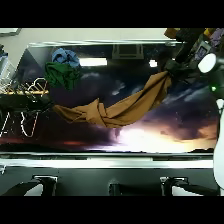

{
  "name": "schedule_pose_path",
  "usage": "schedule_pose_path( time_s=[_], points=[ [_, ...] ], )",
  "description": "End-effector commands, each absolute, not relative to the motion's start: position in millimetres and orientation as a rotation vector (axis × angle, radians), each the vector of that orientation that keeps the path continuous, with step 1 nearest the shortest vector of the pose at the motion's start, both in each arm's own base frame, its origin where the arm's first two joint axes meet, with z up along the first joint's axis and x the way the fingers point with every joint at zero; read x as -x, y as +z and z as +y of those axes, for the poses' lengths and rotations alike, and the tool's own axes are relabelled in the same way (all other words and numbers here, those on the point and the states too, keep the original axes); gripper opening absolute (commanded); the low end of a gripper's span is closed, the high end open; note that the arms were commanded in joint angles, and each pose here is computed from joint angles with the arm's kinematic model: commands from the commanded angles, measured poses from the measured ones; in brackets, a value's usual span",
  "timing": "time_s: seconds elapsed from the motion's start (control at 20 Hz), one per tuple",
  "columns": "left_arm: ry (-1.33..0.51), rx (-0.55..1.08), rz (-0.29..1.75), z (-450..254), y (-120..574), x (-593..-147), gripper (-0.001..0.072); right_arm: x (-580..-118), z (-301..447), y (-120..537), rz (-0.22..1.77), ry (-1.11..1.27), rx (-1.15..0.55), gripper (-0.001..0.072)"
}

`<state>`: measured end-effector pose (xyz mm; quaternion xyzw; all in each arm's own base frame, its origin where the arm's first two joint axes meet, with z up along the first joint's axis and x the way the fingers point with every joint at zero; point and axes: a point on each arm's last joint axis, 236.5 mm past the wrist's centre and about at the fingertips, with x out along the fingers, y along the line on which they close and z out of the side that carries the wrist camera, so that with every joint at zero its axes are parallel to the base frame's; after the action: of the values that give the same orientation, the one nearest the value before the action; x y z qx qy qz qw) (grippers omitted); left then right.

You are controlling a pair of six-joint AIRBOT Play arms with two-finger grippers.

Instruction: Fold the clothes and pants, and hang the long-sleeved shirts on hangers.

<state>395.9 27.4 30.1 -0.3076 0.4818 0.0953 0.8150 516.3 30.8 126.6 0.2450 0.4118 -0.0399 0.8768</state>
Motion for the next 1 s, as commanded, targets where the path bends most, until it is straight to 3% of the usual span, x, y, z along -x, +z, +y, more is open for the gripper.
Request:
schedule_pose_path(
  time_s=[0.0, 0.2, 0.25, 0.4, 0.5, 0.55, 0.75, 0.95],
  points=[
    [0.221, 0.667, 1.092, 26.8, -0.2, -394.4, 0.0015, -556.4, 44.5, 92.1, 0.825, -0.081, -0.682, 0.003],
    [0.233, 0.674, 1.14, 26.8, -19.8, -394.1, 0.0015, -565.9, 63.4, 26.3, 0.95, -0.081, -0.793, 0.0035],
    [0.234, 0.675, 1.145, 26.7, -22.0, -394.0, 0.0015, -565.6, 65.4, 16.7, 0.971, -0.081, -0.797, 0.0086],
    [0.235, 0.675, 1.147, 26.9, -22.8, -394.0, 0.0015, -554.2, 65.5, 15.5, 1.021, -0.073, -0.783, 0.0344],
    [0.234, 0.675, 1.148, 26.8, -22.7, -393.9, 0.0015, -532.0, 59.2, 30.5, 1.078, -0.01, -0.707, 0.0366],
    [0.234, 0.675, 1.149, 26.7, -22.9, -393.6, 0.0015, -514.9, 48.5, 38.1, 1.121, 0.017, -0.651, 0.0424],
    [0.233, 0.677, 1.173, 24.6, -24.6, -388.7, 0.0016, -443.0, 1.0, 50.3, 1.283, 0.049, -0.524, 0.0429],
    [0.231, 0.678, 1.183, 23.6, -25.2, -386.9, 0.0015, -385.1, 60.5, 1.4, 1.372, 0.116, -0.759, 0.0428]
  ],
)
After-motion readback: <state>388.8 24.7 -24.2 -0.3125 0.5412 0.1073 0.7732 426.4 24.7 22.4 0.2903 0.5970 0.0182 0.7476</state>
